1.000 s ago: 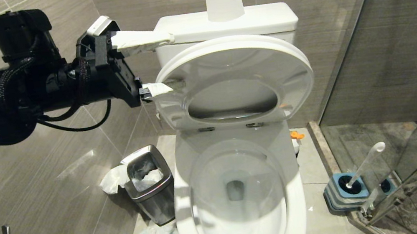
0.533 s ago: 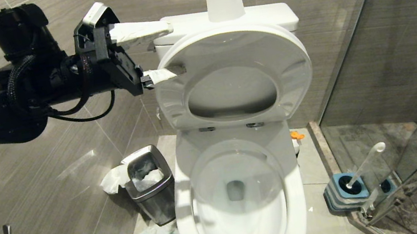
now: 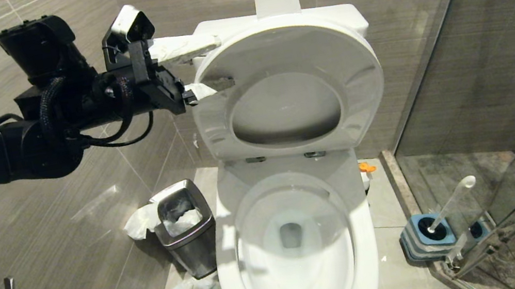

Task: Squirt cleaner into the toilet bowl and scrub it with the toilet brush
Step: Use the left hand to lift the toilet lid slightly

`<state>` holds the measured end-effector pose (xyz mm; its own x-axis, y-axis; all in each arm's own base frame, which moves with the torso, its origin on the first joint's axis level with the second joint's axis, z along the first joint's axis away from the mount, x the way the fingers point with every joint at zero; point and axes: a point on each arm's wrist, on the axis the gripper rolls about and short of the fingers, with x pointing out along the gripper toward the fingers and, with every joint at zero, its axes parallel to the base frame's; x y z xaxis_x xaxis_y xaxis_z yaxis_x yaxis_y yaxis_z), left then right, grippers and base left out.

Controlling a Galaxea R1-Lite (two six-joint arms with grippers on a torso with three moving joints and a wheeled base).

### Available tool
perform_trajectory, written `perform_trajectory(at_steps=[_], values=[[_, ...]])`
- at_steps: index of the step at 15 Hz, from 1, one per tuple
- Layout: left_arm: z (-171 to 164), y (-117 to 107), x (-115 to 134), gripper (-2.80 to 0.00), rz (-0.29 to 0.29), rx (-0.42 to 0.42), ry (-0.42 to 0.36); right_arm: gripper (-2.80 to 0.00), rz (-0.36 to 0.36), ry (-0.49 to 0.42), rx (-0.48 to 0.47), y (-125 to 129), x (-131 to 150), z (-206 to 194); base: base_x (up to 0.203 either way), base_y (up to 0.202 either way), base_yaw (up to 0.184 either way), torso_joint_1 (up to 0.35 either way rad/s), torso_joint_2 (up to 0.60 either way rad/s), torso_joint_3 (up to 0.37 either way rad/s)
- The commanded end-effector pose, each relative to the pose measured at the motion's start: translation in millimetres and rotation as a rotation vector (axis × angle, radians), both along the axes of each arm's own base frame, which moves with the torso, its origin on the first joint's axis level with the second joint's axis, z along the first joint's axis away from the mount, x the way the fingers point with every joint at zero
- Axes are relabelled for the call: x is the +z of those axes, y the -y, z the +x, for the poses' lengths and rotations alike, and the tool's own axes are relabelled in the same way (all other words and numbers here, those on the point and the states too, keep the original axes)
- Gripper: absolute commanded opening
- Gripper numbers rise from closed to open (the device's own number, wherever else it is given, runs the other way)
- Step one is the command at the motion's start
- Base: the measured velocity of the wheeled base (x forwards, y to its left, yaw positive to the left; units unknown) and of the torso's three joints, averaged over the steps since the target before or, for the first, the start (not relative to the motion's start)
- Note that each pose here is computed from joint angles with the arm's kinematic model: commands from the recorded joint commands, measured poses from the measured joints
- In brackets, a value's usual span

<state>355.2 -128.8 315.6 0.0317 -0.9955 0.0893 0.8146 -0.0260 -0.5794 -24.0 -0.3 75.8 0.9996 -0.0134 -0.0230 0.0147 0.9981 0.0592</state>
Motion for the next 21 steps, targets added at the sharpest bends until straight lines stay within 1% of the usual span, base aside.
perform_trajectory(at_steps=[1, 3, 8, 10, 12, 16, 19, 20, 21], values=[[6, 2, -3, 0.00, 0.001, -0.005, -0.004, -2.80, 0.000, 0.001, 0.000, 0, 0, 0, 0.000, 0.000, 0.000, 0.000, 0.00, 0.000], [8, 3, 2, 0.00, -0.008, -0.007, 0.025, -2.80, 0.000, 0.000, 0.000, 0, 0, 0, 0.000, 0.000, 0.000, 0.000, 0.00, 0.000], [18, 12, 1, 0.00, -0.029, -0.023, 0.106, -2.80, 0.000, 0.000, 0.000, 0, 0, 0, 0.000, 0.000, 0.000, 0.000, 0.00, 0.000], [23, 14, 0, 0.00, -0.030, -0.017, 0.161, -2.80, 0.000, 0.001, 0.000, 0, 0, 0, 0.000, 0.000, 0.000, 0.000, 0.00, 0.000], [29, 14, -1, 0.00, -0.031, -0.005, 0.241, -2.80, 0.000, 0.000, 0.000, 0, 0, 0, 0.000, 0.000, 0.000, 0.000, 0.00, 0.000], [41, 13, -1, 0.00, -0.036, 0.020, 0.365, -2.80, 0.000, 0.001, 0.000, 0, 0, 0, 0.000, 0.000, 0.000, 0.000, 0.00, 0.000], [53, 9, -13, 0.00, -0.021, 0.064, 0.470, -2.80, 0.000, 0.000, 0.000, 0, 0, 0, 0.000, 0.000, 0.000, 0.000, 0.00, 0.000], [56, 9, -15, 0.00, -0.024, 0.105, 0.478, -2.80, 0.000, 0.000, 0.000, 0, 0, 0, 0.000, 0.000, 0.000, 0.000, 0.00, 0.000], [58, 9, -15, 0.00, -0.031, 0.164, 0.473, -2.80, 0.000, 0.002, 0.000, 0, 0, 0, 0.000, 0.000, 0.000, 0.000, 0.00, 0.000]])
